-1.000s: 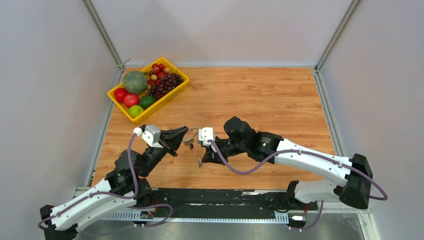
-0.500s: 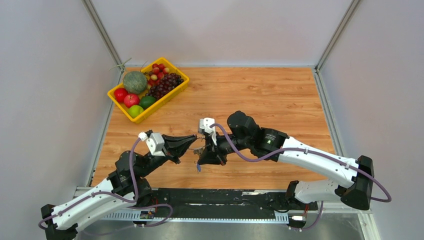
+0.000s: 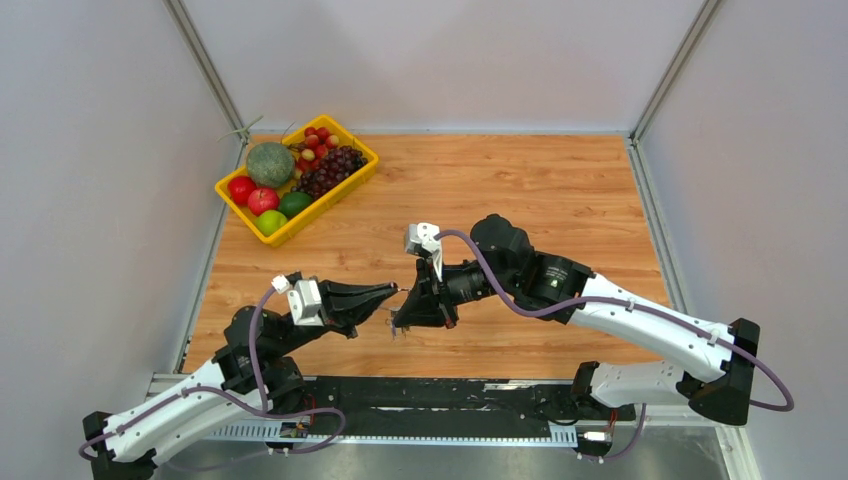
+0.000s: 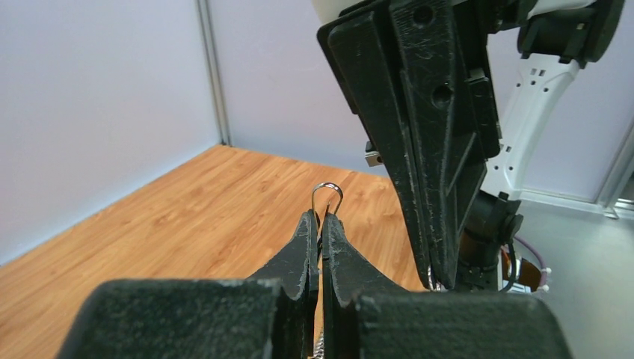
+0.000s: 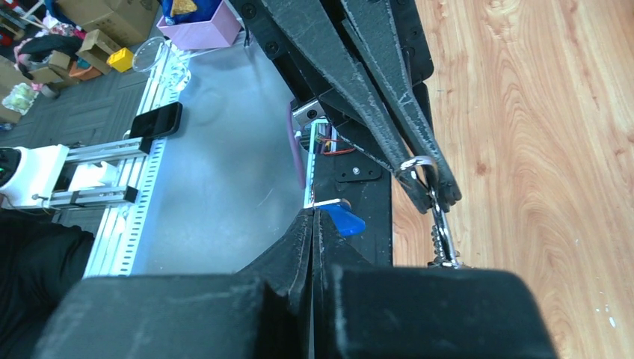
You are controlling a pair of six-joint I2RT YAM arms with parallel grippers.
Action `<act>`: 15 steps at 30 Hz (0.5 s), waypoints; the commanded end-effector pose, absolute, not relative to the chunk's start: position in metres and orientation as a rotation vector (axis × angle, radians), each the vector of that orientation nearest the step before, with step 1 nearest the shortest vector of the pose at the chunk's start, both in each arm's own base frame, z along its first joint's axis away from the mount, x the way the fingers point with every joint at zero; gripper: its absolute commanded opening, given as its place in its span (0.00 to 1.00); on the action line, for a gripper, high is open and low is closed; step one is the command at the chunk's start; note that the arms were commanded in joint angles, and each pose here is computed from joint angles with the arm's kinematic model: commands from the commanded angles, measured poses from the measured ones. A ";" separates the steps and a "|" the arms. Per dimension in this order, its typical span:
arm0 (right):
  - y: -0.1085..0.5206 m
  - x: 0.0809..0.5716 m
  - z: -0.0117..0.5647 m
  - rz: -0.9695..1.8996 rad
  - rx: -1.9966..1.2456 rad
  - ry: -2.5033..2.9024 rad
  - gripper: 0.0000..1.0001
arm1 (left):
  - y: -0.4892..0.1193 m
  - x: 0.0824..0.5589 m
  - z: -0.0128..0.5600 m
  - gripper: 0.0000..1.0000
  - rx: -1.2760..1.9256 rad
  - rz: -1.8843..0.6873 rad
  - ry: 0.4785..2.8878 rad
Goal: Put the keys on the keyring
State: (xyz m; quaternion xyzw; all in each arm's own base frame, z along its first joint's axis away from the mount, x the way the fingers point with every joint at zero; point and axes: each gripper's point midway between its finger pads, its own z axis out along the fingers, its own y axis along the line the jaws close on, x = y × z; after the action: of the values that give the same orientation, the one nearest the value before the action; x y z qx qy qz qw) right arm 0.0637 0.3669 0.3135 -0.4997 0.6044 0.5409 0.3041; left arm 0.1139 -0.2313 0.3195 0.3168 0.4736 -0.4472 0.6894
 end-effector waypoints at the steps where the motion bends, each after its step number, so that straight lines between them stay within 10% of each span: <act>1: 0.365 0.055 0.353 1.521 -1.282 1.503 0.00 | -0.230 0.097 0.340 0.00 0.743 -1.044 0.928; 15: 0.357 0.045 0.371 1.605 -1.251 1.456 0.00 | -0.230 0.073 0.346 0.00 0.813 -1.112 0.820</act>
State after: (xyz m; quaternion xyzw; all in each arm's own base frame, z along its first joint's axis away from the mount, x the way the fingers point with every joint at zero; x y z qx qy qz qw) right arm 0.0513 0.3622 0.3378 -0.4826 0.5871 0.5797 0.2939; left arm 0.0874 -0.2358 0.3244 0.3590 0.4211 -0.4840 0.6778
